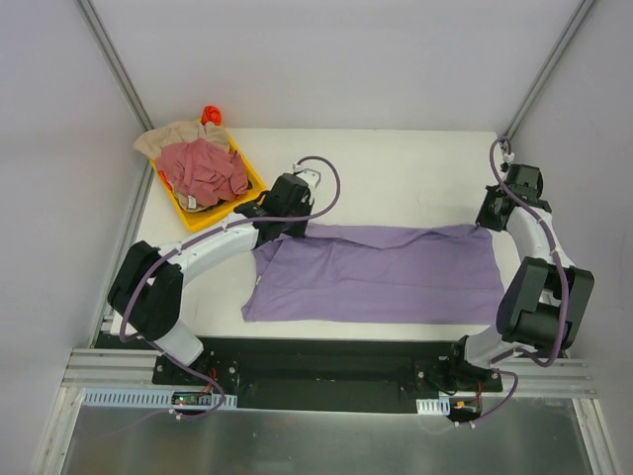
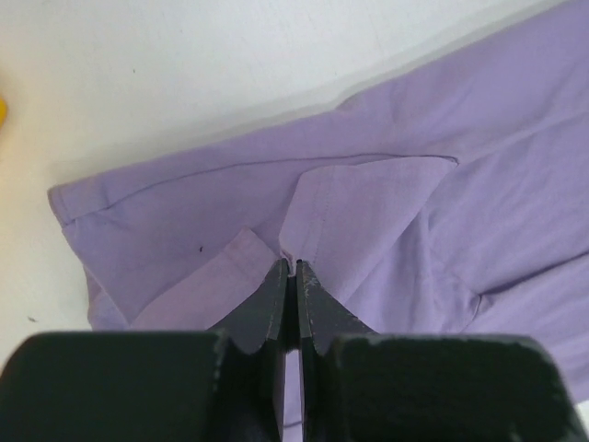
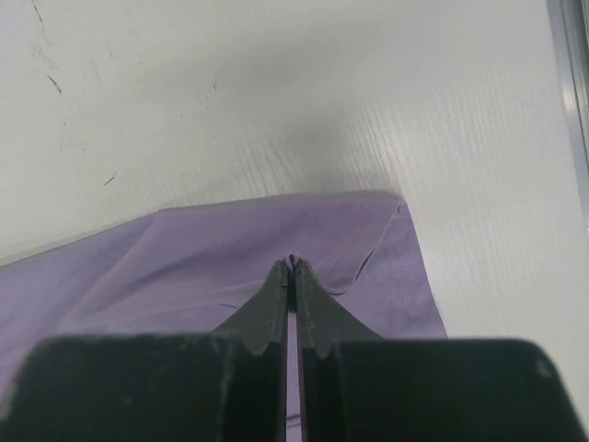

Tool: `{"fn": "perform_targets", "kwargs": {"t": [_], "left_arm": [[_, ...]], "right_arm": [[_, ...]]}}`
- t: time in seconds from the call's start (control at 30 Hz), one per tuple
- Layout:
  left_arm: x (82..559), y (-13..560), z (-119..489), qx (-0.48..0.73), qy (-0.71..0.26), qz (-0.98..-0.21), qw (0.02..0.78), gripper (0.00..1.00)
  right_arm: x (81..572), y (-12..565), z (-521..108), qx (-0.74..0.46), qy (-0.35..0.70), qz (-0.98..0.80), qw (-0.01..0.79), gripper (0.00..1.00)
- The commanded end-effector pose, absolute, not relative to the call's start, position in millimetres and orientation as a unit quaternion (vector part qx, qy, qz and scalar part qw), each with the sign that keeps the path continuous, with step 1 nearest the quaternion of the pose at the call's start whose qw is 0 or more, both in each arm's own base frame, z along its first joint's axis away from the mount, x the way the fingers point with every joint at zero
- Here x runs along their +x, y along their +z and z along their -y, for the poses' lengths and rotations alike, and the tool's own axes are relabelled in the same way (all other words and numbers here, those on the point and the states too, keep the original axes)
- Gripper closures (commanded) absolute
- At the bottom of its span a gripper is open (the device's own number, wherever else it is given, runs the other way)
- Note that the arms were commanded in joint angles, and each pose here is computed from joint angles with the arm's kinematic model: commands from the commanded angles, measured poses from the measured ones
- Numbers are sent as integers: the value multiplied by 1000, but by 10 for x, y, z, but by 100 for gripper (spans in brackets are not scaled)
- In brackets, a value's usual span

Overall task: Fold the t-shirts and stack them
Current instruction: Fold the other side of the tshirt into a rectangle

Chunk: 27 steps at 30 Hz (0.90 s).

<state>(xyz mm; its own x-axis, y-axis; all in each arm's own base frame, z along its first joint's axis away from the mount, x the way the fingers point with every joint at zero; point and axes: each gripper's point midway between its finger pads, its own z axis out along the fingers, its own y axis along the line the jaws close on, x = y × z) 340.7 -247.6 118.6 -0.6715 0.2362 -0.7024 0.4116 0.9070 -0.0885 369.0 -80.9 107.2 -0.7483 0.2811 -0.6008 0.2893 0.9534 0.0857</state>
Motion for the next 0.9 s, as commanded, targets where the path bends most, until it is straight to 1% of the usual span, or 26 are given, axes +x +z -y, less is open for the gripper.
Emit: {"fn": "perform_targets", "kwargs": {"t": [0.0, 0.23, 0.4, 0.63, 0.87], "left_arm": [[3351, 1345, 2380, 164, -113, -898, 392, 100], [3266, 1418, 2272, 163, -108, -893, 405, 100], [3092, 1411, 2298, 173, -135, -892, 396, 100], [2894, 1321, 2235, 166, -144, -896, 385, 100], [2655, 1008, 2266, 169, -161, -913, 336, 100]], "right_arm": [[3593, 1263, 811, 153, -5, -928, 341, 99], [3519, 1409, 823, 150, -4, -923, 355, 99], [3442, 1431, 829, 152, -4, -922, 355, 99], [3362, 1396, 820, 148, 0, -925, 351, 98], [3232, 1242, 810, 145, -6, -931, 334, 96]]}}
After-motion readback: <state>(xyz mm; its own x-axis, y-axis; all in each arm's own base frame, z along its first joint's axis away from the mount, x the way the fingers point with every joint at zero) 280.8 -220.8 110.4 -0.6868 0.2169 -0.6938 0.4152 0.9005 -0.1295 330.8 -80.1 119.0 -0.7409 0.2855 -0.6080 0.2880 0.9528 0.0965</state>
